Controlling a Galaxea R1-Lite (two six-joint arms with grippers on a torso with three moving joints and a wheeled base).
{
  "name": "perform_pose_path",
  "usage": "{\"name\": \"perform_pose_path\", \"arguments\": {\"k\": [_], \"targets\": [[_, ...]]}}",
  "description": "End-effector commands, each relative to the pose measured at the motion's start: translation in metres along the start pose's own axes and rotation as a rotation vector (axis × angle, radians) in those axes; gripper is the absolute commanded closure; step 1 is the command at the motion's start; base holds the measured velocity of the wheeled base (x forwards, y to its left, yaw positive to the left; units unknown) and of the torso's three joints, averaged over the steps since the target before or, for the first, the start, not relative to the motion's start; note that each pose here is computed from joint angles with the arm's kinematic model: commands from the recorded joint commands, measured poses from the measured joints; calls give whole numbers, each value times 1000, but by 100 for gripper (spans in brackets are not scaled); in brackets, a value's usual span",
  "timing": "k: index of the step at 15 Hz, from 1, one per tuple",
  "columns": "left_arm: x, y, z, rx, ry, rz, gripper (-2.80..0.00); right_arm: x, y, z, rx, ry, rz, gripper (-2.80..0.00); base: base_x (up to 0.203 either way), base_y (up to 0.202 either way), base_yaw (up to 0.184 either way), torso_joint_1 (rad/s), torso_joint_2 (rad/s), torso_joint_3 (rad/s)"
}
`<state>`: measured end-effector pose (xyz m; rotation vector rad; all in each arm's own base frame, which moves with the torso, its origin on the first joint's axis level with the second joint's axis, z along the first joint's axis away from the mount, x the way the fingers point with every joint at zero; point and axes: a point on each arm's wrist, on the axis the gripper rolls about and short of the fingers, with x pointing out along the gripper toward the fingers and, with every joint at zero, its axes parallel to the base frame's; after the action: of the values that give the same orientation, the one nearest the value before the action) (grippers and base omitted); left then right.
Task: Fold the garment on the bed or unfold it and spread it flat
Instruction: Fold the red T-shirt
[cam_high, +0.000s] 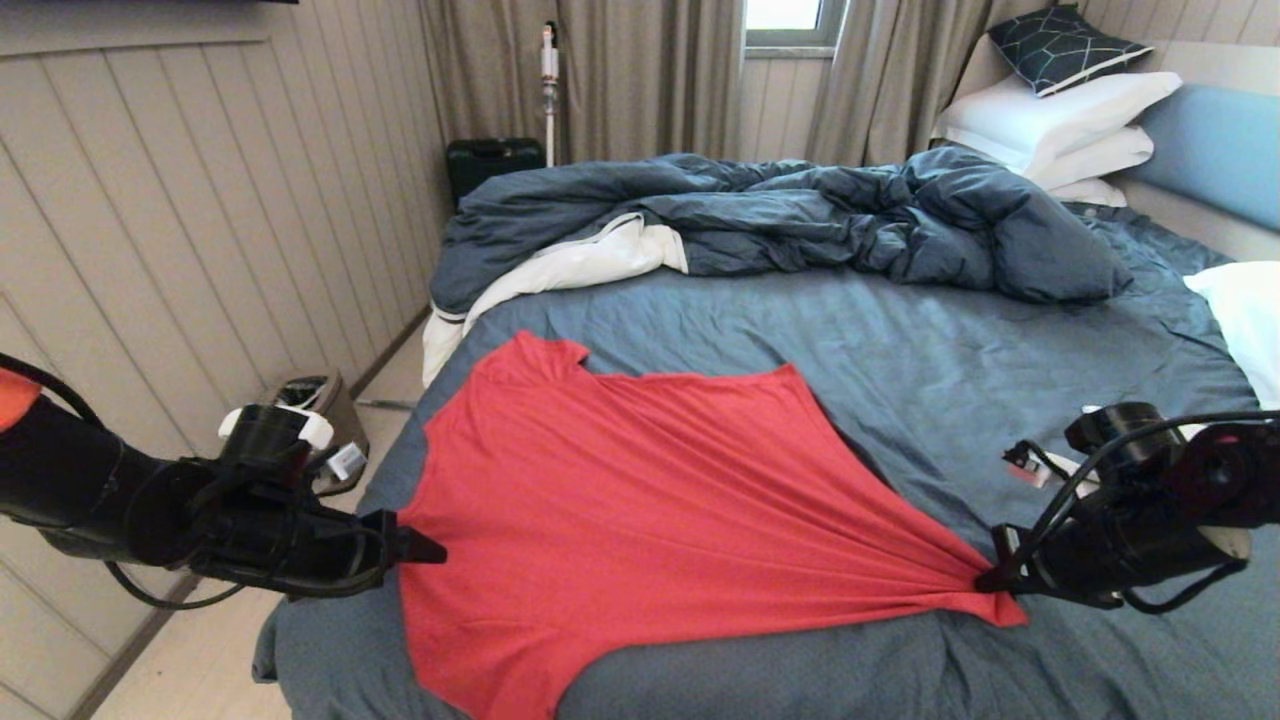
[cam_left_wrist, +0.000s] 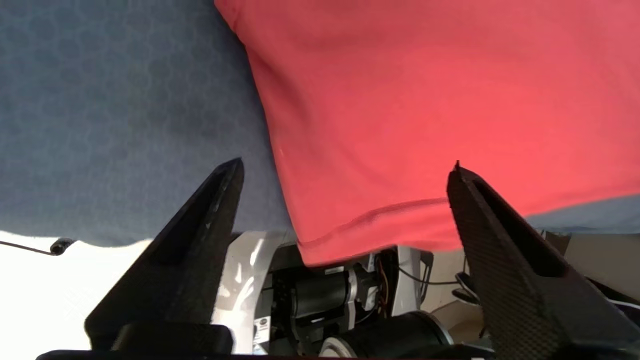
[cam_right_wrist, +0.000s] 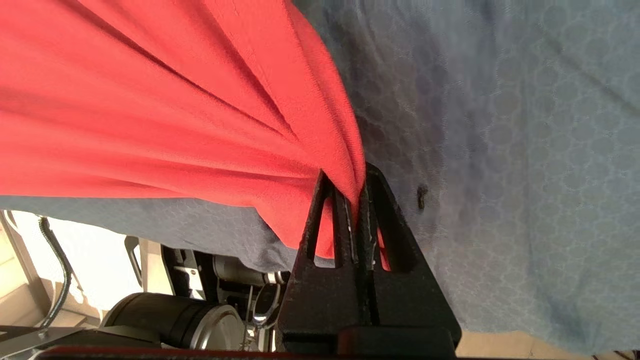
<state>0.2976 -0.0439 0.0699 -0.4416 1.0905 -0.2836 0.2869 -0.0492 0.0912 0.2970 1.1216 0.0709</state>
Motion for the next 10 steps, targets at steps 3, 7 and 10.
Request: {"name": "perform_pose_path", "arguments": {"k": [3,7,10], "targets": [[23,9,4,-10,19,7,-280,0,1,1,-3,-4,3,0,0,0,0,0,0,0],[27,4,14,-6,-1,-5,-280,2,0,3,-6,-17,1,0,0,0,0,0,0,0],[27,-1,11,11,6,-13,0,3,0,4,-6,-19,1,0,0,0,0,0,0,0]]}}
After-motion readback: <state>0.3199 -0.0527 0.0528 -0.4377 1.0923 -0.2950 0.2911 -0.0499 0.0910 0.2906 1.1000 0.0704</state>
